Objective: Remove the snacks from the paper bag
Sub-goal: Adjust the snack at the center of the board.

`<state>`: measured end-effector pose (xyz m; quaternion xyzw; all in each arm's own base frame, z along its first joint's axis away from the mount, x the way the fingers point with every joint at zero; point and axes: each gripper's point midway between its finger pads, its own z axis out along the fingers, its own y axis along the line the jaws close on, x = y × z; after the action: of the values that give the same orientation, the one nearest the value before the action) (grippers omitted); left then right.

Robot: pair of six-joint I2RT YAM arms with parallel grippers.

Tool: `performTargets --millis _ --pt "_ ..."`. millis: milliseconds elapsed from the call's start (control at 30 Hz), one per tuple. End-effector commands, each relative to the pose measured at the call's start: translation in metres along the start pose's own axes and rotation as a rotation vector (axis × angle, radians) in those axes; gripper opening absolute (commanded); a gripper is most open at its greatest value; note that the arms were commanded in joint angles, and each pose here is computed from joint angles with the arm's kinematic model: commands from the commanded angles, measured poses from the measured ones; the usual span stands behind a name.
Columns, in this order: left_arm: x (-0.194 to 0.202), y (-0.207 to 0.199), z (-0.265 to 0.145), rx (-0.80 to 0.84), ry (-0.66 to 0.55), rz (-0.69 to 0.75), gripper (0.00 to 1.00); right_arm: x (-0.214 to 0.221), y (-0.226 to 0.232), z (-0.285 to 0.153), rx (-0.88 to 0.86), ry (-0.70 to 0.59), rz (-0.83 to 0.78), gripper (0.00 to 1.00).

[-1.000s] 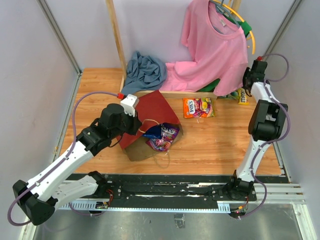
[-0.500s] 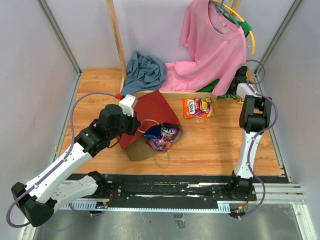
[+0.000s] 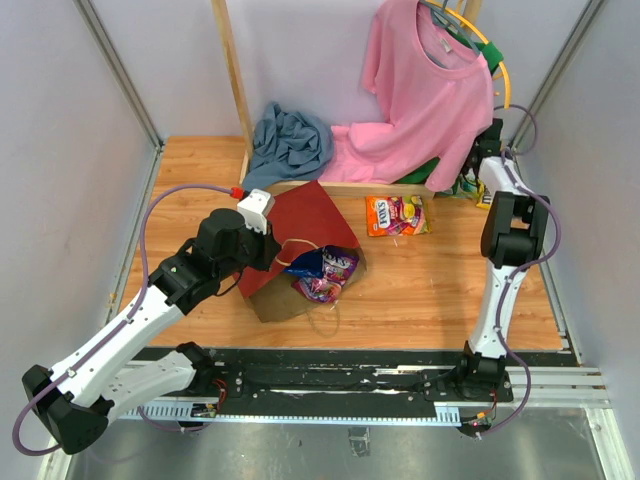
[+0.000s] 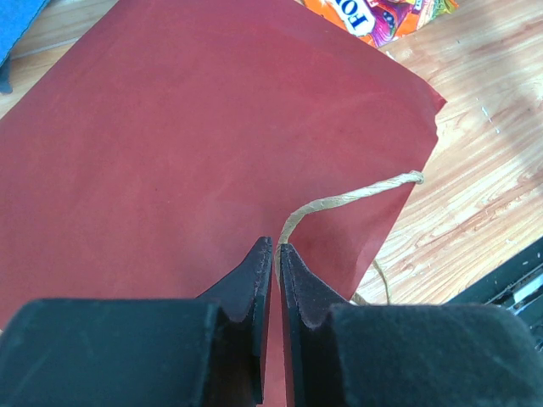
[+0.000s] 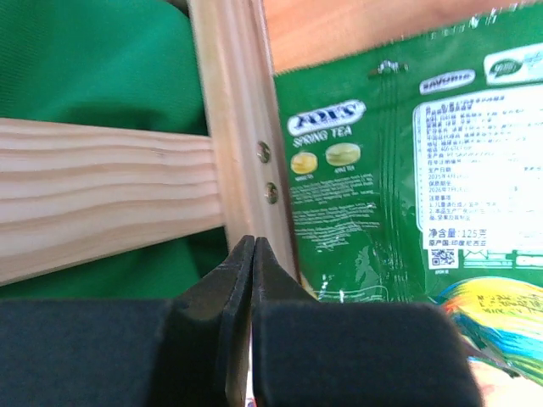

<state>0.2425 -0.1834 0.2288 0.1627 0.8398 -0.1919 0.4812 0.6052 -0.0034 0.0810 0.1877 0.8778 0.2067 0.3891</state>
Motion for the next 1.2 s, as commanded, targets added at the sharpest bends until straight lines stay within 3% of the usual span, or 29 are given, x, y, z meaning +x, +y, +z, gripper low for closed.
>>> performTargets --millis 0,167,400,533,700,1033,1167 --pt "-0.012 -0.003 -0.007 0.008 -0.036 0.0 0.13 -0.059 0.027 -0.043 -0.051 -0.132 -0.027 0.01" --pt "-0.012 -0.003 -0.008 0.006 -0.038 0.0 0.13 -0.053 -0.004 -0.036 -0.011 -0.121 0.012 0.01" --pt "-0.011 -0.001 -0.009 -0.002 -0.037 0.003 0.13 0.007 -0.064 0.002 0.021 -0.007 0.115 0.01" --pt "-0.011 -0.001 -0.008 -0.004 -0.035 0.004 0.13 0.033 -0.073 0.017 -0.007 0.061 0.154 0.01" --pt "-0.013 -0.001 -0.008 -0.007 -0.032 0.003 0.13 0.027 -0.064 0.014 -0.046 0.044 0.171 0.01" --pt "-0.015 -0.001 -0.008 -0.007 -0.041 -0.007 0.13 -0.038 -0.009 -0.053 -0.131 -0.107 0.14 0.01" --pt "-0.015 -0.001 -0.007 -0.006 -0.044 -0.01 0.13 -0.029 -0.006 -0.104 -0.105 -0.182 0.221 0.01"
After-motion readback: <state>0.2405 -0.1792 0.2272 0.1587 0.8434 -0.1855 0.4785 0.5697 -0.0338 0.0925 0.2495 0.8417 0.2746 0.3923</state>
